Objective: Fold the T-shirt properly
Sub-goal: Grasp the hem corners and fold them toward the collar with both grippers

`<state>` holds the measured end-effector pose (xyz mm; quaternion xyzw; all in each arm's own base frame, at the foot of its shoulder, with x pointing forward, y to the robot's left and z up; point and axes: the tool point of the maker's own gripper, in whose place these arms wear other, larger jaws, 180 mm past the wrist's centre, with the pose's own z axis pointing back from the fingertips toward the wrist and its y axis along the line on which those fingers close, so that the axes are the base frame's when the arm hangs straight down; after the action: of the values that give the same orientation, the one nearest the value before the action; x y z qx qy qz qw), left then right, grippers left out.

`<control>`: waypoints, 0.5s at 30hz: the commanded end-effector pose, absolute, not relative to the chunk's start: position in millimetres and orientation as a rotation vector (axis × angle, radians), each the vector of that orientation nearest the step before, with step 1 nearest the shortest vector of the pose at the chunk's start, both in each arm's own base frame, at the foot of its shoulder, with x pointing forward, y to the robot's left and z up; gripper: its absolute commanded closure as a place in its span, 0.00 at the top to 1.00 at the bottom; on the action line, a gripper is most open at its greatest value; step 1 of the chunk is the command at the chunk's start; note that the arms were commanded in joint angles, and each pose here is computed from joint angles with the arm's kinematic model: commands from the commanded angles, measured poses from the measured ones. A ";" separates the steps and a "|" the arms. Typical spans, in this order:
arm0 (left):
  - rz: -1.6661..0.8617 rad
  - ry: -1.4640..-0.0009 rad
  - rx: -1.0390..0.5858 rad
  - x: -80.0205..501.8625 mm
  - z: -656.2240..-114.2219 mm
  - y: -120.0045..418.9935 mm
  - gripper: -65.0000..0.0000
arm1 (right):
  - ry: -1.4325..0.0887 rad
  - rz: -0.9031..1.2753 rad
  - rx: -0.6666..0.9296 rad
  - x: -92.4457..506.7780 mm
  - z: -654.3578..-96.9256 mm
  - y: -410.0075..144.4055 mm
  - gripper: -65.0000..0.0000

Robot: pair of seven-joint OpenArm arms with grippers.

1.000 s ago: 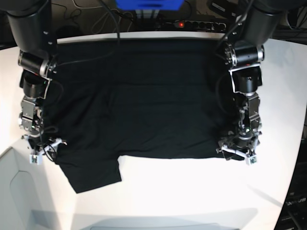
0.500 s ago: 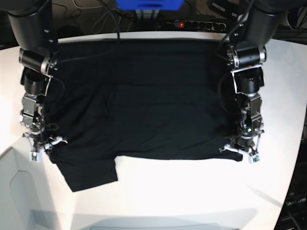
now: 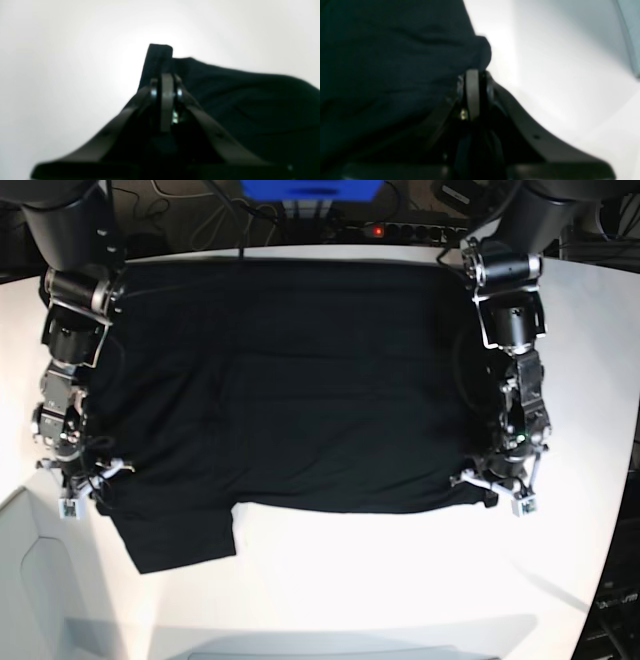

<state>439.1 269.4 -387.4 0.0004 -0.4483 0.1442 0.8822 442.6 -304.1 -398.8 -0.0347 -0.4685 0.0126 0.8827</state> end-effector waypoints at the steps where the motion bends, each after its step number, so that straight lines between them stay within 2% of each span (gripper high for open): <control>1: 0.289 -1.024 0.004 456.6 -354.5 272.2 0.00 | -1.082 0.023 -0.068 462.4 -362.9 -307.3 0.00; 15: 0.252 -1.111 0.030 432.8 -314.3 270.4 0.00 | -1.192 0.070 -0.108 431.0 -323.3 -303.1 0.00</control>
<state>427.0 262.1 -330.3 0.0040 -0.5062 0.1179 0.8543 423.0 -294.3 -344.0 -0.0419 -0.5373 0.0306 0.8418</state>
